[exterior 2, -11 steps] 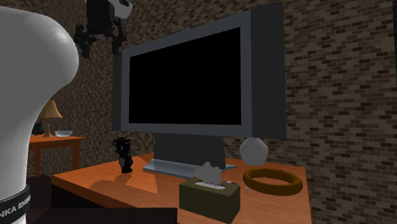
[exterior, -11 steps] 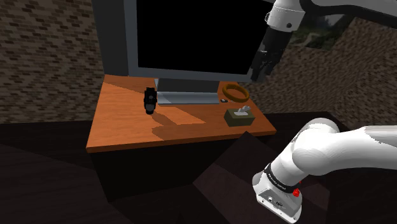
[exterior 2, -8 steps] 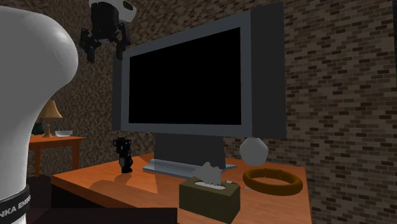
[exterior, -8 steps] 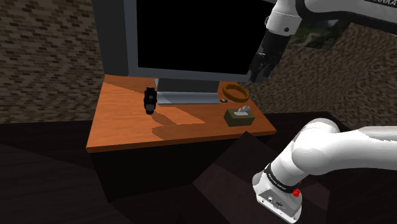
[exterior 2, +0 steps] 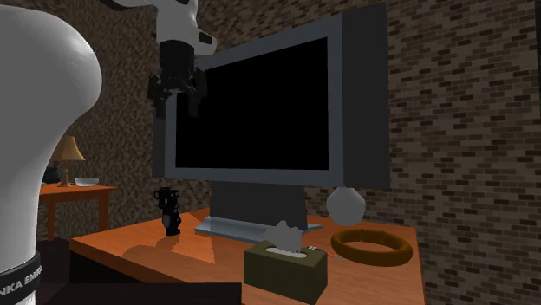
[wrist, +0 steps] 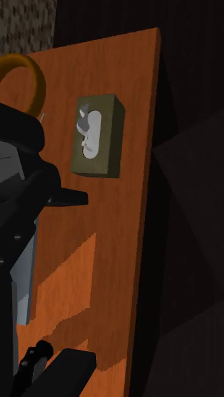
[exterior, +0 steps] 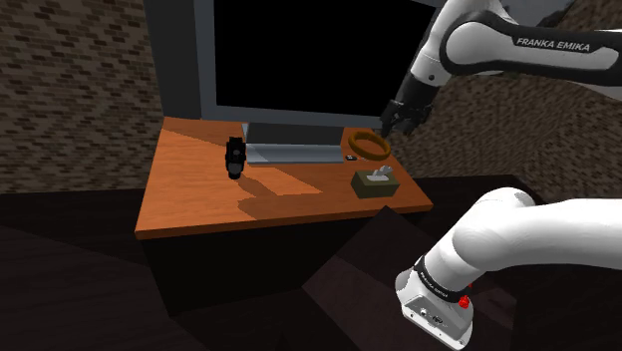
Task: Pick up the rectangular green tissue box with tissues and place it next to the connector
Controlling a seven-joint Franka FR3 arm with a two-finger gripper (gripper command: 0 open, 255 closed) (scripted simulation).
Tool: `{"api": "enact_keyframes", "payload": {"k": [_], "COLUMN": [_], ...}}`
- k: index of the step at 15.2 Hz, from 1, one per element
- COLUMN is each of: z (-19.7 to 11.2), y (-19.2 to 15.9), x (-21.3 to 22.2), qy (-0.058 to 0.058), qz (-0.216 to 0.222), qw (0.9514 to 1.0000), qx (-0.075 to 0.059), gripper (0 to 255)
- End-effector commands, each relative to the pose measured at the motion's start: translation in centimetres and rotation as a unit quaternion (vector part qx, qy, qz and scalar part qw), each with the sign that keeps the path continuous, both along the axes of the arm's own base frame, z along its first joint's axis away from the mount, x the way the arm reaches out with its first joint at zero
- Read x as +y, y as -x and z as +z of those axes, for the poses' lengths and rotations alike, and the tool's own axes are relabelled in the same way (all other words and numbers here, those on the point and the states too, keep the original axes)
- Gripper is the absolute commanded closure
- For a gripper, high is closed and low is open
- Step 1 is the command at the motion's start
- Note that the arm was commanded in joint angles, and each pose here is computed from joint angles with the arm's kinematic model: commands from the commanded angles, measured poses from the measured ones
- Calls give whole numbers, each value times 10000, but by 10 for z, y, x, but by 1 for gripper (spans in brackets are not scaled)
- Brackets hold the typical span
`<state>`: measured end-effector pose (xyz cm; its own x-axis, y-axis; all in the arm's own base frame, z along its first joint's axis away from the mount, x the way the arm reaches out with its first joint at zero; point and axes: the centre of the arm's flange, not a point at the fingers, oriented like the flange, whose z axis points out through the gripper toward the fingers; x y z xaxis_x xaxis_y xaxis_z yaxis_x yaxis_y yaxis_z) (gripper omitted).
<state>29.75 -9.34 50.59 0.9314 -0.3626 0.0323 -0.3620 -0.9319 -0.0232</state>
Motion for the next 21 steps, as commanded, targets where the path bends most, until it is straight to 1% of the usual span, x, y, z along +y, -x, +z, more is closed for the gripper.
{"api": "enact_keyframes", "payload": {"k": [1,3,6,8,11,13,16,18,21], "z": [-20,-40,-70,-90,-121,-141,-173,-195,-228], "y": [0,-1,-1,-1,1,2,5,8,12], "x": [-21,-40,-68,-86,-113,-130,-155,-172,-195], "qy": [-65,-133,-235,-303,-404,-471,-571,-636,-734], "qz": [-287,-566,-984,-1262,-1676,-1950,-2357,-2625,-3023], "qw": [9995,9979,9937,9896,9817,9751,9635,9545,9392], "qx": [-150,-284,-483,-616,-813,-944,-1138,-1267,-1456], "gripper": [0,0,0,0,0,0,0,0,0]}}
